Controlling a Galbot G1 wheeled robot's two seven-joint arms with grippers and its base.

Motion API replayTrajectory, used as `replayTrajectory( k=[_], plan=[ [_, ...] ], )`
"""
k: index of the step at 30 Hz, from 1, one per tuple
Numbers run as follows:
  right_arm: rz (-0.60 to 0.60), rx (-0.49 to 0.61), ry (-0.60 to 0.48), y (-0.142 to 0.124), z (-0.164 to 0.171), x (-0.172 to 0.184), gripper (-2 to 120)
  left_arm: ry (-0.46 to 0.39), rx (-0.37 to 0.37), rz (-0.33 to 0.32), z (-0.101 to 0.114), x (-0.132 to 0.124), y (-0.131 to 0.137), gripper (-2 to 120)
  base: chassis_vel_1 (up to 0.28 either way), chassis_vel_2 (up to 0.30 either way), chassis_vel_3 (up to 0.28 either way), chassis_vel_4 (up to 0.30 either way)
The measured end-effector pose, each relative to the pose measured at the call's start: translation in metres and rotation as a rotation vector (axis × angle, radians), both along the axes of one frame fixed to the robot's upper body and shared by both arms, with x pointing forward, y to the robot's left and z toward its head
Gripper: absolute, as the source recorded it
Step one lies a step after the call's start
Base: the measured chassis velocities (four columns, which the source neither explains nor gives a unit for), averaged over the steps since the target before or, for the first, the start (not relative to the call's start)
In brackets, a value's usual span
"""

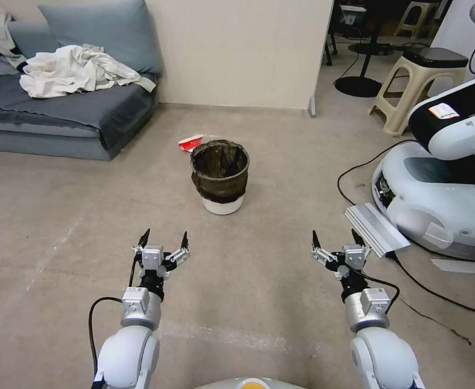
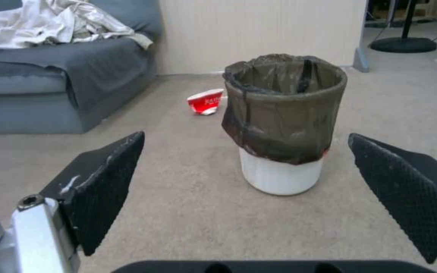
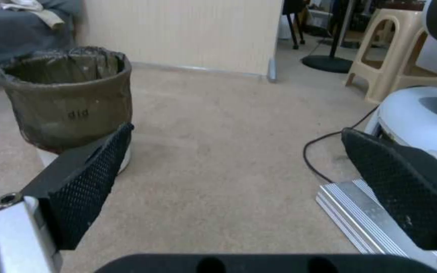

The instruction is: Pick up the trash can from the floor.

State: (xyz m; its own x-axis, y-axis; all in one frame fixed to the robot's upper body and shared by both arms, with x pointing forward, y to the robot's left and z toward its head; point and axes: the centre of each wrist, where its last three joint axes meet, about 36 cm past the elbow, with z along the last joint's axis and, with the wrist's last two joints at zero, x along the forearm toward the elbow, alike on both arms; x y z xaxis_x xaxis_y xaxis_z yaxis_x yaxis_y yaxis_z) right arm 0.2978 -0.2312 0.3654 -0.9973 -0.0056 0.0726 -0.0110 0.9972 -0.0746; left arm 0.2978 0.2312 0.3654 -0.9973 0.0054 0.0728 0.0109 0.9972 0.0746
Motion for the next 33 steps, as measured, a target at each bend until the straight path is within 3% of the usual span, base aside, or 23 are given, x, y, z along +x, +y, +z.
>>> replayTrajectory(
  k=[15,19,22,23,30,33],
  plan=[
    [0.0,0.0,0.0,0.0,0.0,0.0,100,0.0,-0.002,0.001,0.002,-0.001,0.0,100,0.0,0.0,0.0,0.0],
    [-0.006,0.006,0.002,0.0,0.004,-0.002,100,0.005,-0.037,0.02,0.026,-0.008,0.007,100,0.0,0.0,0.0,0.0],
    [-0.042,0.042,0.002,-0.002,0.03,-0.015,100,0.016,-0.084,0.036,0.06,-0.021,0.014,100,0.0,0.0,0.0,0.0],
    [-0.042,0.042,0.002,-0.002,0.03,-0.015,100,0.016,-0.084,0.036,0.06,-0.021,0.014,100,0.0,0.0,0.0,0.0],
    [-0.105,0.118,0.006,-0.006,0.09,-0.044,100,0.031,-0.158,0.029,0.124,-0.05,0.022,100,0.0,0.0,0.0,0.0],
    [-0.123,0.142,0.009,-0.006,0.111,-0.055,100,0.016,-0.142,0.026,0.127,-0.057,0.025,100,0.0,0.0,0.0,0.0]
  ],
)
